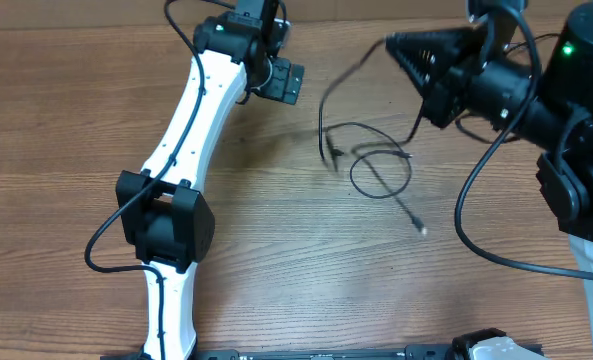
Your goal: Untangle cables
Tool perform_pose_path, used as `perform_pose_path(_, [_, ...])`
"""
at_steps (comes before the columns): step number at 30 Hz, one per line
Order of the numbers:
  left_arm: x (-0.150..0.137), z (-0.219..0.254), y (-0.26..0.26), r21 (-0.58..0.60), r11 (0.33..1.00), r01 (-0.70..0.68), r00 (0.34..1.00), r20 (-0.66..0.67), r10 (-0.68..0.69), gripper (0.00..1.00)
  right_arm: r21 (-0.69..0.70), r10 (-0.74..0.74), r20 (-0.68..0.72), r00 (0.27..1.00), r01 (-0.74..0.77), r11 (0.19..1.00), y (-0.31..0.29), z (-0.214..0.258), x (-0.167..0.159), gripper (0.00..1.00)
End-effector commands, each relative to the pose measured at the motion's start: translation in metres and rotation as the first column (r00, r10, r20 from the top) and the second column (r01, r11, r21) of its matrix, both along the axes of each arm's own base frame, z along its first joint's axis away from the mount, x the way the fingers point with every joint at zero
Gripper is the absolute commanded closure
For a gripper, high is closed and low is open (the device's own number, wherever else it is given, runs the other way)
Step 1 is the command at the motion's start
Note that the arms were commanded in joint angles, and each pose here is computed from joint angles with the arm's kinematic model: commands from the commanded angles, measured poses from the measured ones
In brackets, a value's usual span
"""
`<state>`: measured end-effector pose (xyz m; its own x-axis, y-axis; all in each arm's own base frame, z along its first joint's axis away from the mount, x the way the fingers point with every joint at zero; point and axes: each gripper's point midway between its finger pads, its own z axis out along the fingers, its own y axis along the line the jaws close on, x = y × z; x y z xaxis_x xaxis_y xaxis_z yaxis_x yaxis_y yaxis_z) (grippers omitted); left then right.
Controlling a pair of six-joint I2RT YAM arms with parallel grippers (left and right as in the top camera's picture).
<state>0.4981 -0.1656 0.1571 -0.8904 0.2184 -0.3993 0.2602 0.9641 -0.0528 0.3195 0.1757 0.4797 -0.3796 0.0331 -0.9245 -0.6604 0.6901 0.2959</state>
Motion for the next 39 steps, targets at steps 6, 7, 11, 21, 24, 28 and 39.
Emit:
perform_pose_path(6, [0.000, -0.001, -0.001, -0.060, 0.995, -0.085, 0.996, -0.029, 0.084, 0.00, -0.001, 0.040, -0.041, 0.998, -0.040, 0.999, 0.004, -0.005, -0.006, 0.96])
perform_pose_path(7, [-0.001, -0.001, -0.003, -0.069, 0.994, -0.080, 0.996, -0.036, 0.078, 0.00, 0.002, 0.045, -0.038, 0.998, -0.045, 0.999, 0.005, -0.004, -0.007, 0.96])
perform_pose_path(11, [-0.005, -0.003, -0.003, -0.068, 0.995, -0.079, 0.996, -0.055, 0.075, 0.00, 0.008, 0.051, -0.039, 0.998, -0.050, 0.999, 0.006, -0.003, -0.007, 0.96])
perform_pose_path(21, [-0.010, -0.005, -0.001, -0.056, 0.996, -0.073, 0.995, -0.074, 0.069, 0.01, -0.020, 0.065, -0.273, 0.960, -0.074, 0.997, 0.003, -0.047, -0.031, 0.96])
perform_pose_path(24, [-0.010, -0.005, -0.001, -0.057, 0.996, -0.074, 0.995, -0.075, 0.069, 0.00, -0.106, -0.060, -0.333, 0.941, 0.025, 0.994, -0.014, -0.068, -0.027, 0.96])
perform_pose_path(28, [-0.010, -0.005, -0.001, -0.057, 0.996, -0.074, 0.995, -0.075, 0.070, 0.00, -0.229, -0.238, -0.331, 0.913, 0.166, 0.959, -0.041, -0.085, -0.017, 0.96])
perform_pose_path(39, [-0.010, -0.005, 0.000, -0.051, 0.996, -0.076, 0.995, -0.072, 0.073, 0.00, -0.434, -0.479, -0.316, 0.819, 0.324, 0.841, -0.089, -0.110, -0.019, 0.96])
